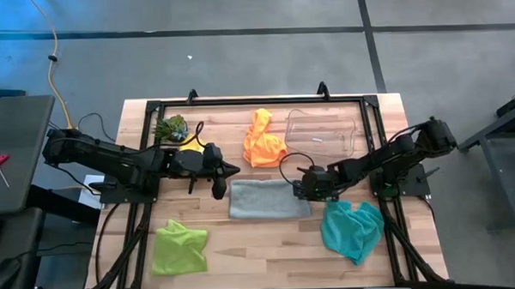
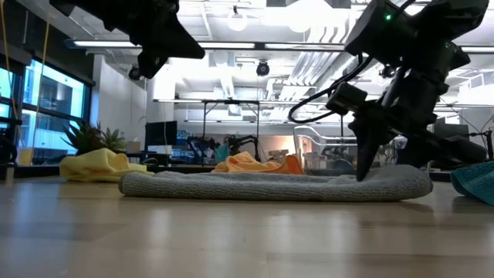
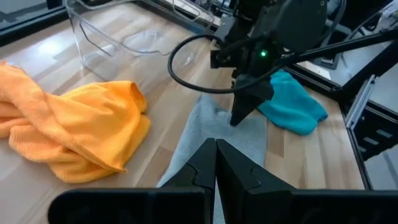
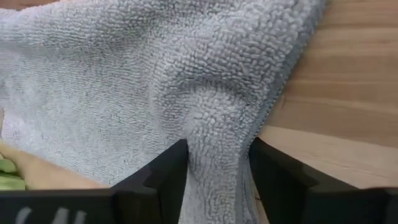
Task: Fold microfiber towels
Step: Fold the gray microfiber towel
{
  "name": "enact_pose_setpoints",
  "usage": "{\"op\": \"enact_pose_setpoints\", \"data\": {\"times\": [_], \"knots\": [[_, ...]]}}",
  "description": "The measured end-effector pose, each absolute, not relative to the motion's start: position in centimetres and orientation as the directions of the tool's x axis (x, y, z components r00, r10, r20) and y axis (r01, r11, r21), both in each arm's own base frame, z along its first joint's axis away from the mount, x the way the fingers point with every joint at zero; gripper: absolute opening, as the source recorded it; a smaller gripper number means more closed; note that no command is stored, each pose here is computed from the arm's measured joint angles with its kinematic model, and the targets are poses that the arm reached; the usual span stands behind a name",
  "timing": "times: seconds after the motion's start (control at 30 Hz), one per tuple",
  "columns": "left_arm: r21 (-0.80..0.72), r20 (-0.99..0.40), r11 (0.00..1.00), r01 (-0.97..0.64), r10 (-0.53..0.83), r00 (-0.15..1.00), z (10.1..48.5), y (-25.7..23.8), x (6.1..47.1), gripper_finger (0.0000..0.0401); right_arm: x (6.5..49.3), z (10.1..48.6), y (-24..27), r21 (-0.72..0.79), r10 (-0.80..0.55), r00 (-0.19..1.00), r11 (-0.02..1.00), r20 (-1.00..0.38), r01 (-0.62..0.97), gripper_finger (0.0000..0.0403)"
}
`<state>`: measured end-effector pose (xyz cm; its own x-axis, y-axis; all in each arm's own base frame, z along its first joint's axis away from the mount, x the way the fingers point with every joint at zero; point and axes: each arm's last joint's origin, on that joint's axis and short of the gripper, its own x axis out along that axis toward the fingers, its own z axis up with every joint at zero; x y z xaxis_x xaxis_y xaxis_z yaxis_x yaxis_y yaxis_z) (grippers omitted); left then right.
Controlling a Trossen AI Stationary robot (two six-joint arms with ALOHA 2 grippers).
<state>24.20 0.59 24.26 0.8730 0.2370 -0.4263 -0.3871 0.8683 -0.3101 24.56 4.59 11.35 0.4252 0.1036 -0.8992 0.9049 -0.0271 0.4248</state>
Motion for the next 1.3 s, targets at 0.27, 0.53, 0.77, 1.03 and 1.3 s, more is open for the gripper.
{"op": "enact_pose_setpoints", "data": {"times": [0.27, 0.53, 0.77, 1.03, 1.3], "knots": [[-0.309, -0.427, 0.868, -0.388, 0.238, 0.873, 24.3, 0.6, 24.2, 0.0, 24.0, 11.1, 4.4, 0.375, 0.056, 0.374, 0.002, -0.926, 0.927, 0.0024], [-0.299, -0.428, 0.872, -0.387, 0.24, 0.871, 24.3, 0.6, 24.2, 0.0, 22.8, 12.1, 3.9, 0.344, -0.033, 0.348, 0.092, -0.937, 0.934, 0.0003], [-0.28, -0.489, 0.869, -0.408, 0.237, 0.84, 23.3, 0.6, 24.3, 0.0, 21.6, 14.6, 3.5, 0.39, -0.049, 0.402, 0.16, -0.914, 0.907, 0.0002], [-0.297, -0.608, 0.85, -0.434, 0.182, 0.773, 18.4, -0.3, 27.3, 0.0, 23.4, 16.1, 4.0, 0.53, 0.01, 0.537, 0.172, -0.844, 0.83, 0.0001], [-0.322, -0.703, 0.841, -0.435, 0.095, 0.705, 13.0, -1.4, 29.4, 0.0, 25.4, 18.6, 4.2, 0.596, -0.007, 0.617, 0.25, -0.787, 0.763, 0.0]]}}
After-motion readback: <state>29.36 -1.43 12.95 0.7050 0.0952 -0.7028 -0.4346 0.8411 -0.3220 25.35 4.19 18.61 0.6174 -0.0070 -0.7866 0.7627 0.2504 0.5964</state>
